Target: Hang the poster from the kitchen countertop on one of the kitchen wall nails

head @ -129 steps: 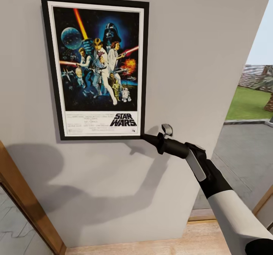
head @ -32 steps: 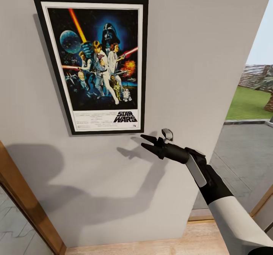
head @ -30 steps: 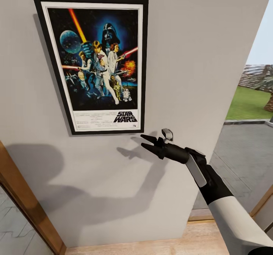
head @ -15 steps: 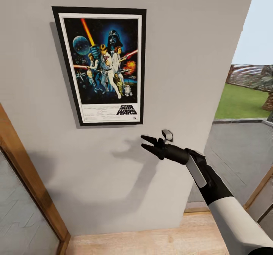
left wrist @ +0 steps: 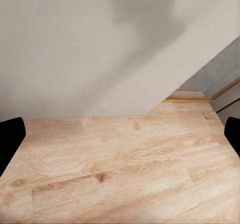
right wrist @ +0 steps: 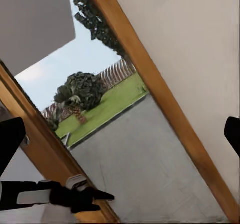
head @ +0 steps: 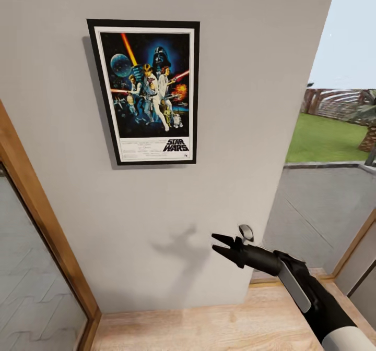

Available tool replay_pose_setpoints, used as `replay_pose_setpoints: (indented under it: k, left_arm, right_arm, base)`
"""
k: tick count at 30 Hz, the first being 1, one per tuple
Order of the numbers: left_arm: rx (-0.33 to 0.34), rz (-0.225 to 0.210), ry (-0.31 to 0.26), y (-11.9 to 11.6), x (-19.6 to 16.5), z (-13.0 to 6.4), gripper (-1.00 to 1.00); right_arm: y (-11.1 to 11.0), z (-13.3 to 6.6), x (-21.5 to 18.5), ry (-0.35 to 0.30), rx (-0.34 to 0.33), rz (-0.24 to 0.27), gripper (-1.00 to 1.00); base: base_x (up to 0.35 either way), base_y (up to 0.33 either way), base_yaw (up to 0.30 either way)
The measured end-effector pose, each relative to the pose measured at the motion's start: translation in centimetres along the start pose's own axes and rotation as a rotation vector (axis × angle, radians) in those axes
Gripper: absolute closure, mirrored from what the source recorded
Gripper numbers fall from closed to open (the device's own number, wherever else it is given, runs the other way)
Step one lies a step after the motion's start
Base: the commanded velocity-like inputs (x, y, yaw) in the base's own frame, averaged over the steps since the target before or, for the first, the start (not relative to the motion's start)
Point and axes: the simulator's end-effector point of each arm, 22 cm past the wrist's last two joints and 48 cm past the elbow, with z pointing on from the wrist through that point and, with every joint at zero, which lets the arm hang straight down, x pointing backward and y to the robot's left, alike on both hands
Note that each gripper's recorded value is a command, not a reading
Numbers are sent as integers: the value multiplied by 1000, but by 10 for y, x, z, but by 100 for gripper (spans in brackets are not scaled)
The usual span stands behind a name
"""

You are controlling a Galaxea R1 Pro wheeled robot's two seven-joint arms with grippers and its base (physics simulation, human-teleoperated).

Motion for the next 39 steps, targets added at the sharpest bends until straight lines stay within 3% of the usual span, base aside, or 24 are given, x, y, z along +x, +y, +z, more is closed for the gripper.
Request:
replay_pose_setpoints:
  k: [9, 14, 15, 22, 23, 25, 26, 27, 29, 30, 31, 33, 34, 36, 37, 39]
  left_arm:
    - [11, -21, 16, -4, 4, 3, -100]
    - [19, -53, 28, -7, 10, 3, -100]
    - [21, -67, 34, -8, 15, 2, -100]
    - [10, -162, 91, -11, 56, -5, -100]
    - [11, -188, 109, -15, 68, -5, -100]
    - [18, -215, 132, -22, 83, -4, -100]
    - [42, -238, 164, -39, 102, 3, -100]
    - [49, -245, 171, -44, 106, 6, -100]
    - [60, -261, 191, -56, 119, 10, -100]
    - [-44, -291, 268, -48, 158, 9, -100]
    - [-78, -295, 279, -43, 164, 7, -100]
    - [-177, -291, 306, -26, 177, 3, -100]
    - [-317, -276, 332, -1, 190, -5, -100]
    - [-488, -255, 361, 28, 202, -19, -100]
    - [-676, -227, 392, 59, 211, -42, -100]
    - [-827, -201, 416, 81, 215, -65, -100]
  right_arm:
    - [-22, -54, 45, 0, 124, 107, -100]
    - [-43, -106, 86, 35, 240, 192, -100]
    - [-53, -132, 105, 48, 298, 214, -100]
    - [-79, -230, 180, 75, 526, 281, -100]
    - [-81, -256, 203, 84, 590, 308, -100]
    - [-79, -294, 236, 102, 686, 345, -100]
    - [-74, -329, 263, 123, 778, 349, -100]
    - [-67, -347, 283, 144, 826, 383, -100]
    - [-60, -374, 305, 176, 914, 402, -100]
    - [-57, -443, 350, 281, 1197, 428, -100]
    - [-52, -473, 367, 332, 1322, 438, -100]
    - [-51, -500, 374, 368, 1442, 432, -100]
    - [-49, -532, 385, 422, 1618, 421, -100]
    - [-40, -564, 394, 482, 1811, 405, -100]
    - [-24, -590, 400, 540, 1990, 390, -100]
    - [-11, -603, 404, 578, 2109, 384, -100]
  base:
    - [-4, 0, 0]
    - [0, 0, 0]
    - [0, 0, 0]
    - [0, 0, 0]
    - [0, 0, 0]
    - [0, 0, 0]
    - [0, 0, 0]
    - [0, 0, 0]
    - [0, 0, 0]
    - [0, 0, 0]
    - [0, 0, 0]
    - [0, 0, 0]
    - [0, 0, 0]
    - [0, 0, 0]
    - [0, 0, 0]
    - [0, 0, 0]
